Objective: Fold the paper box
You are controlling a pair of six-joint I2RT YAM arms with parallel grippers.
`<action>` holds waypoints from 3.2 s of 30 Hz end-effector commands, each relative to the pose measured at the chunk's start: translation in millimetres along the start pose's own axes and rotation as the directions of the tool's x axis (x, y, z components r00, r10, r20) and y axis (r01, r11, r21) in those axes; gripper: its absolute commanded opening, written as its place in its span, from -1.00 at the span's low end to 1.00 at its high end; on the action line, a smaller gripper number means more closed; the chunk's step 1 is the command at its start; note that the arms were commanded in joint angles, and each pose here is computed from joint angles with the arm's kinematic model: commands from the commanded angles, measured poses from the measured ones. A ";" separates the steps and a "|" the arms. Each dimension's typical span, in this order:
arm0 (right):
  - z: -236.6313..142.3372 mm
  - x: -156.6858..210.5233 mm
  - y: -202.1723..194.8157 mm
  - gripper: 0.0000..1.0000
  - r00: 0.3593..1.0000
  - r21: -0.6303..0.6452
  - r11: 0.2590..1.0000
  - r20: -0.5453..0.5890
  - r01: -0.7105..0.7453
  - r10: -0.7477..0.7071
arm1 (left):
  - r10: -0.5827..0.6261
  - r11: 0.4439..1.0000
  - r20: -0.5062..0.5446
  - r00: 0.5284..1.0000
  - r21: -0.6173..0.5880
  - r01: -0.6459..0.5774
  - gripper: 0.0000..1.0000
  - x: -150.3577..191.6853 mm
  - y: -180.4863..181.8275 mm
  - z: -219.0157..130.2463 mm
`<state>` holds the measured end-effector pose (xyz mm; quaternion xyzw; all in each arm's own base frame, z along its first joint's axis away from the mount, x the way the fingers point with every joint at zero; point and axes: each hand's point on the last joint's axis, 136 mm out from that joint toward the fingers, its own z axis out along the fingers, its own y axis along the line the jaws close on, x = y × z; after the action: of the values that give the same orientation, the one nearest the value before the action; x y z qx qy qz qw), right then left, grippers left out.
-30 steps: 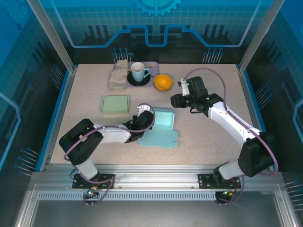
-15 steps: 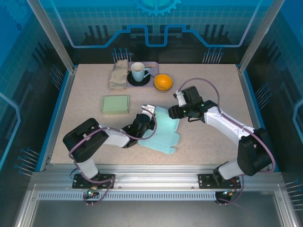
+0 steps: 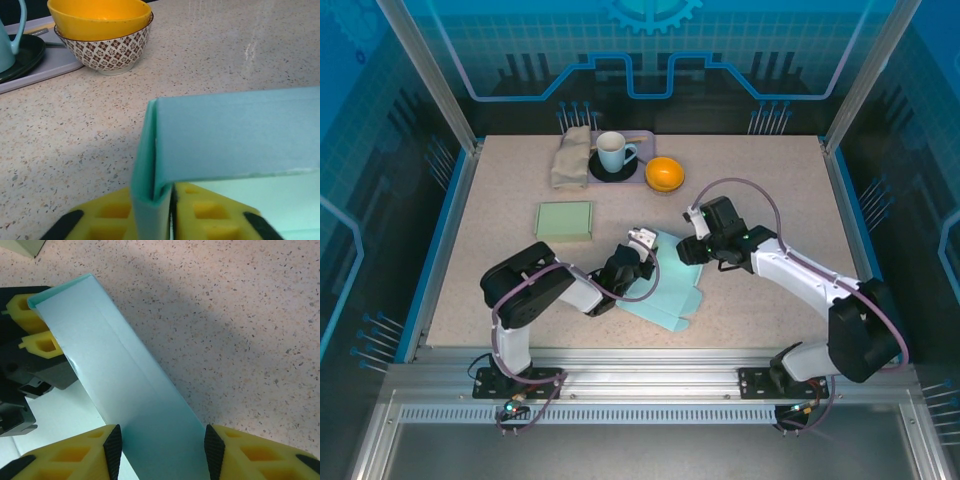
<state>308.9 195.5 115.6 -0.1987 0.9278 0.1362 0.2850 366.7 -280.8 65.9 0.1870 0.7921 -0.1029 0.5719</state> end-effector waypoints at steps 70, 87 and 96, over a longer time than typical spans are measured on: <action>43.4 32.1 -41.4 -0.16 0.974 0.177 0.978 -0.175 -0.111 0.143 | 0.048 0.973 -0.480 0.876 -0.174 -0.149 -0.79 38.4 66.7 31.7; 44.6 38.6 -58.2 -0.12 0.909 0.067 0.915 -0.112 -0.397 0.402 | 0.219 0.966 -0.765 0.605 0.086 -0.242 -0.74 62.0 34.8 10.0; -32.5 15.7 -72.9 -0.04 0.903 0.095 0.903 0.147 -0.420 0.405 | 0.346 0.914 -0.857 0.383 0.215 -0.345 -0.73 70.6 32.4 -11.7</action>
<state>322.7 131.4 108.0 0.0041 0.9419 0.1619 0.2944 393.7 -269.4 40.1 0.3189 0.9197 0.0680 0.2187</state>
